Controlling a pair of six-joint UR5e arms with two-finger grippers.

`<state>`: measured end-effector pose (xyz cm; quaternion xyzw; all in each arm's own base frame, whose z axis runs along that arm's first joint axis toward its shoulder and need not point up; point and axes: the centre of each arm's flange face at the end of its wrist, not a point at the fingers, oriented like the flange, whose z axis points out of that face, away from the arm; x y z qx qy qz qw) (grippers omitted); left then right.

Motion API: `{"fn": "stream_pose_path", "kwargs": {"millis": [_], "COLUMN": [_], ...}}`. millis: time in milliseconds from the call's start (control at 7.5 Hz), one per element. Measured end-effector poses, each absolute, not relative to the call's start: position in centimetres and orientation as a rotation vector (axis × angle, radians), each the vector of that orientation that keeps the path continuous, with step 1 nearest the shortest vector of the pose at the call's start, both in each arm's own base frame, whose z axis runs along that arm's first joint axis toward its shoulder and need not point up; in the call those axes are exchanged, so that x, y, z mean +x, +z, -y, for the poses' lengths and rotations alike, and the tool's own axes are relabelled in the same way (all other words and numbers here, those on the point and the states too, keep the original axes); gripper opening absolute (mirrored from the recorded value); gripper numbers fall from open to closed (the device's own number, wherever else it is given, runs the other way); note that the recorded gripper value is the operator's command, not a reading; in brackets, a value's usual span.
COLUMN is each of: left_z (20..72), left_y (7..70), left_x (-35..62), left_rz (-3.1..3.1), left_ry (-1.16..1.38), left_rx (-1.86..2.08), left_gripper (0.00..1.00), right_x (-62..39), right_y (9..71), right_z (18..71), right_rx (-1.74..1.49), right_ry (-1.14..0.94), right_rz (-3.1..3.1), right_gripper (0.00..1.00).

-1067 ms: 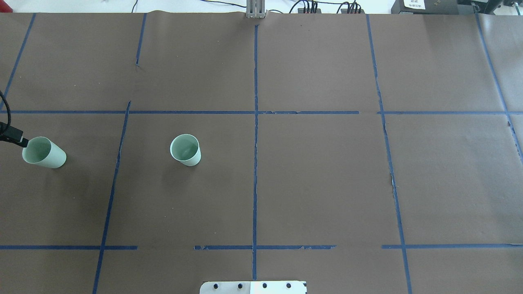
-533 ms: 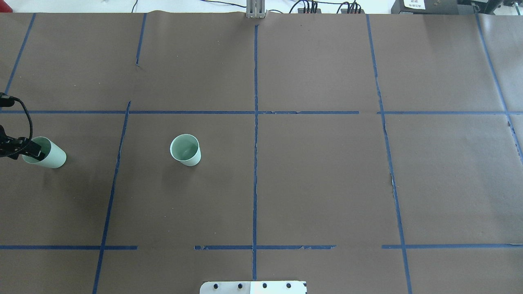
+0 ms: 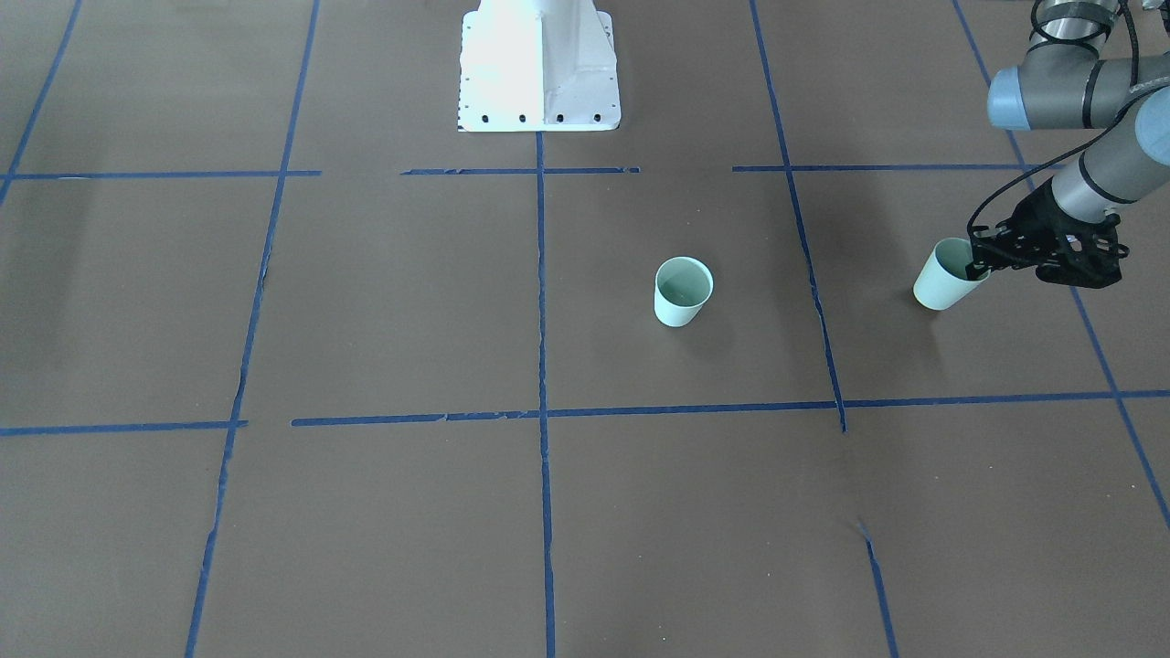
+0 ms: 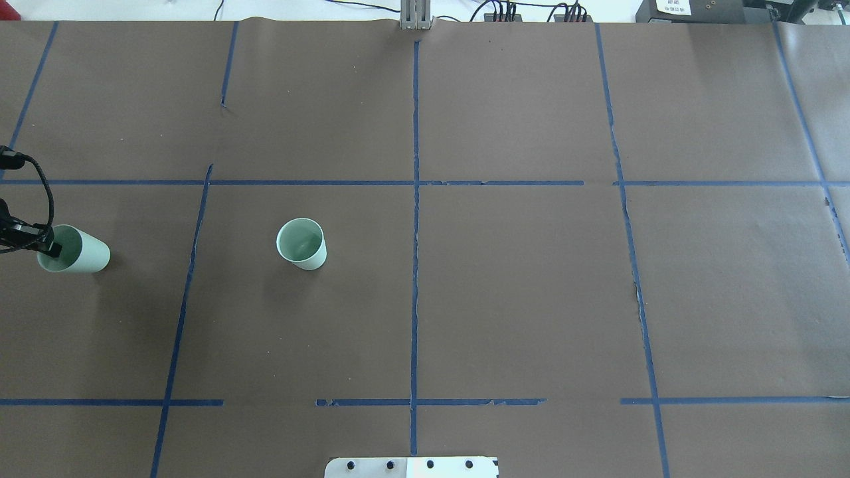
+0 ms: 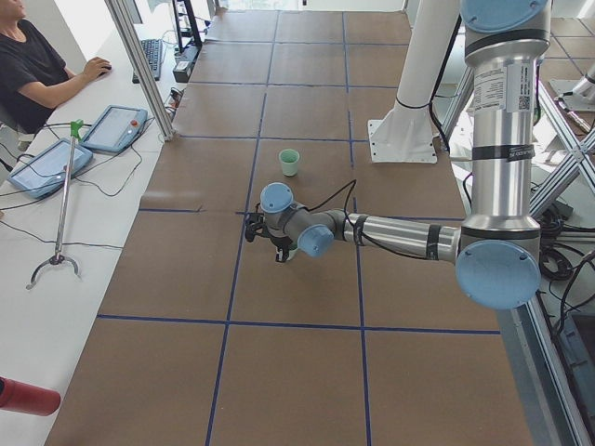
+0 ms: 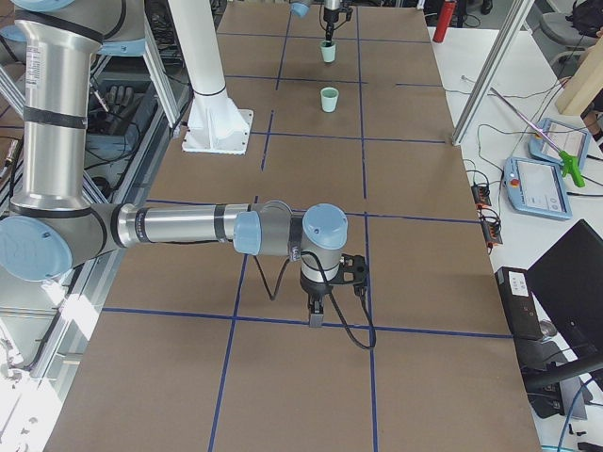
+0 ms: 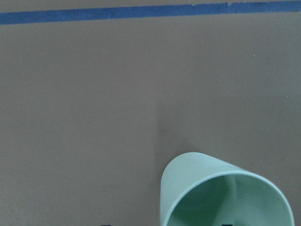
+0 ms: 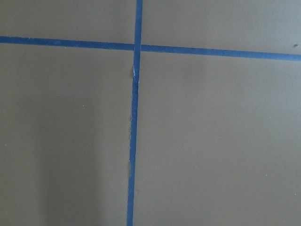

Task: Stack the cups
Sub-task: 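Lift the grasped cup with the left gripper toward the other cup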

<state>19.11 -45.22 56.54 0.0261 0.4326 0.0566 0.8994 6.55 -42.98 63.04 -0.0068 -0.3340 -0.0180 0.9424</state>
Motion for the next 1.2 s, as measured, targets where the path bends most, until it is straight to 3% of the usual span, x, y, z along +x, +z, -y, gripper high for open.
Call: {"fn": "stream_pose_path", "kwargs": {"millis": [400,667,1200], "left_z": [46.1,49.5,48.1], "left_y": [46.1,36.6,24.9], "left_x": [15.2,14.4,26.5], "left_rz": [-0.874,-0.851,-0.911], "left_ry": [0.045,-0.011,-0.063], "left_rx": [0.023,-0.008,-0.186], "left_gripper": [0.0,0.0,0.0], "right_x": [6.5,6.5,6.6], "right_y": [63.0,63.0,63.0], "right_z": [43.0,43.0,43.0], "right_rx": [-0.014,-0.014,-0.013], "right_ry": [-0.037,-0.037,-0.036], "right_rz": [0.681,0.681,0.681], "right_gripper": [1.0,1.0,1.0]}}
